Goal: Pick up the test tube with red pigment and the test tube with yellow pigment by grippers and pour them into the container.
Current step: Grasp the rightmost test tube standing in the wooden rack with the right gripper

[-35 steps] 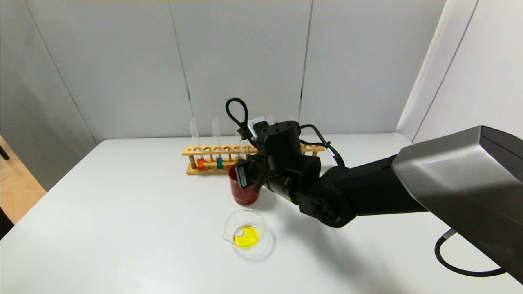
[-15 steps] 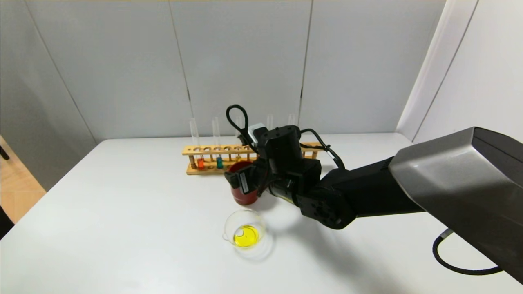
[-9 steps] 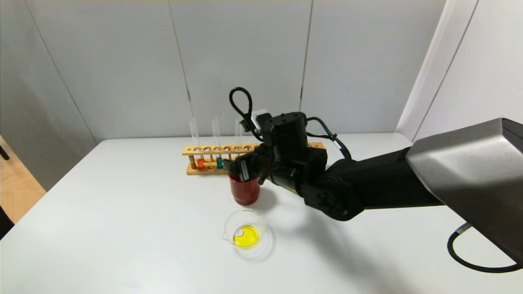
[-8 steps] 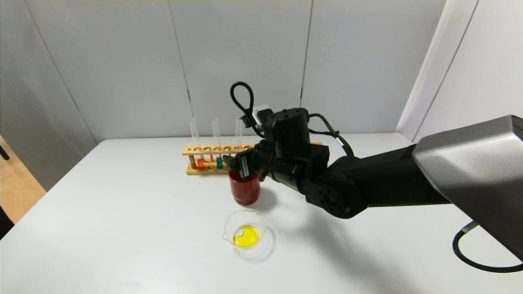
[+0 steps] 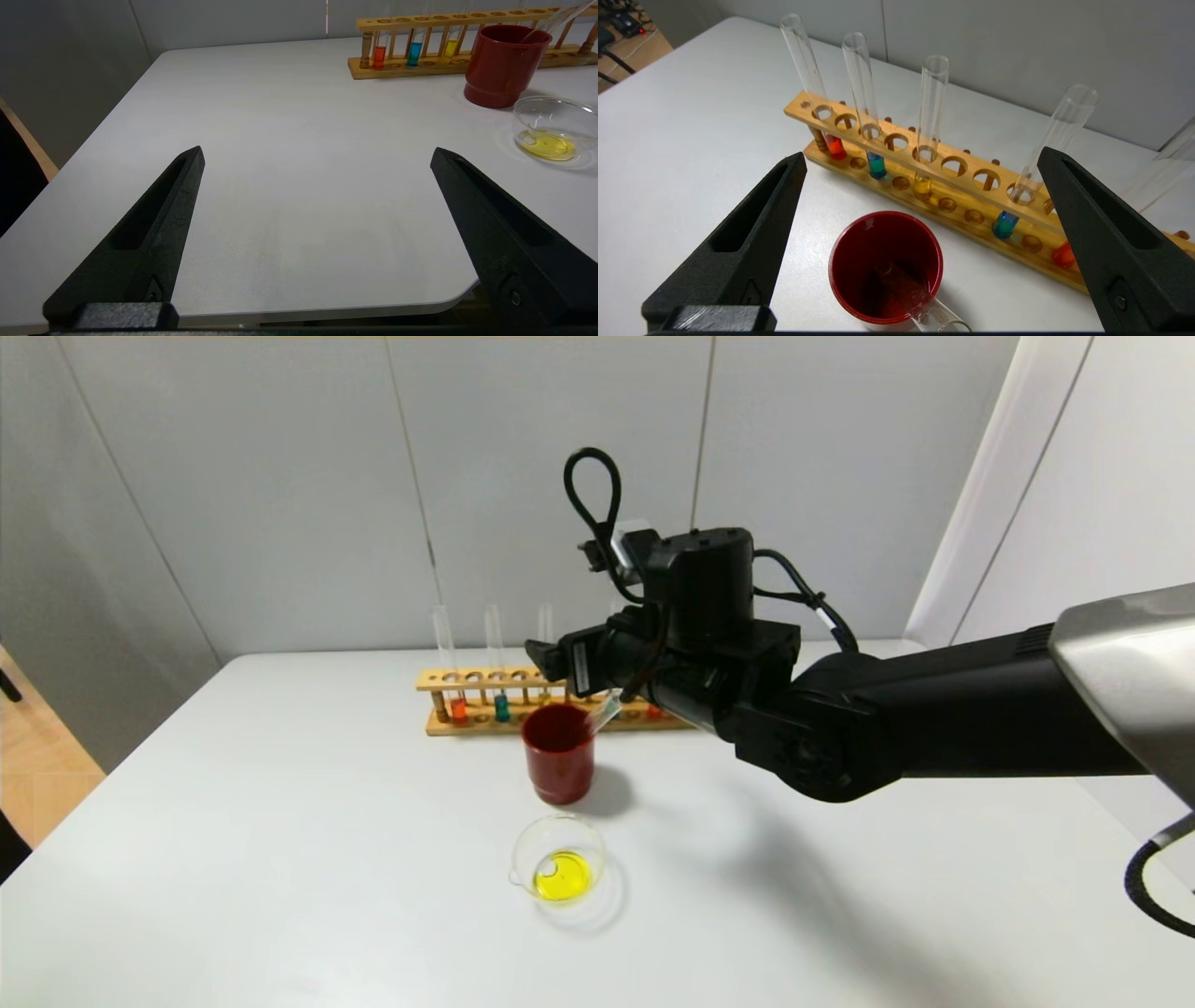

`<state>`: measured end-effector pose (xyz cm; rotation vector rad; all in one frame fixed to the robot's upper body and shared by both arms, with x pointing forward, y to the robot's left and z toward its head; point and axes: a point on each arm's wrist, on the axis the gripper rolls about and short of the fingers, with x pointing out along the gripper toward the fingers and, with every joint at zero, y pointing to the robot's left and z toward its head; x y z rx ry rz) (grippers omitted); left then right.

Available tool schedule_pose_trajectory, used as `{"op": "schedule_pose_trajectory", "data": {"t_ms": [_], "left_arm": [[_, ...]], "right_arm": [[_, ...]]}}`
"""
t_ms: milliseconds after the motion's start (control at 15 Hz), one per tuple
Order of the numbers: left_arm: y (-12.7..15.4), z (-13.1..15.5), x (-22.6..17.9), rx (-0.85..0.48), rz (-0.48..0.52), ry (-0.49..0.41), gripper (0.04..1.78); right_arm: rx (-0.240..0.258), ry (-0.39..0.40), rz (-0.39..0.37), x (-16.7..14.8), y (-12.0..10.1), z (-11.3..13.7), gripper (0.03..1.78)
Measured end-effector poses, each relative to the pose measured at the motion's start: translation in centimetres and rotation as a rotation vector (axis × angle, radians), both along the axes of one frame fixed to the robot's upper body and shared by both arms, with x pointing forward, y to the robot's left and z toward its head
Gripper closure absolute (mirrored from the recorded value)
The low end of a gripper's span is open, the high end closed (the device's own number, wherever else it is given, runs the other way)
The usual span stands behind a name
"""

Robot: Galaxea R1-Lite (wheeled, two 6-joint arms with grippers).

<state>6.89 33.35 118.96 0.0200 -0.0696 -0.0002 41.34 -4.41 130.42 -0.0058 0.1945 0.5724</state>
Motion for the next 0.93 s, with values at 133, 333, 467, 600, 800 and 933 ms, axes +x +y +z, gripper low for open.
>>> {"op": "schedule_pose_trajectory", "data": {"t_ms": [133,333,467,600,800,933], "left_arm": [[0.0,0.0,0.0,0.000,0.000,0.000,0.11],[0.0,0.0,0.0,0.000,0.000,0.000,0.11],[0.0,0.0,0.0,0.000,0.000,0.000,0.11],[0.0,0.0,0.0,0.000,0.000,0.000,0.11],[0.0,0.0,0.0,0.000,-0.001,0.000,0.11],[0.0,0.0,0.0,0.000,0.000,0.000,0.11]], "right_arm": [[0.009,-0.012,-0.020,-0.1,-0.8,0.8,0.08],[0.015,-0.020,-0.054,-0.3,-2.6,1.9,0.08],[0.004,-0.015,-0.085,-0.8,-3.9,2.1,0.08],[-0.011,-0.007,-0.109,-1.6,-5.2,2.1,0.08],[-0.014,-0.005,-0.131,-2.6,-6.4,2.4,0.08],[-0.018,-0.007,-0.164,-3.2,-7.2,2.6,0.08]]}}
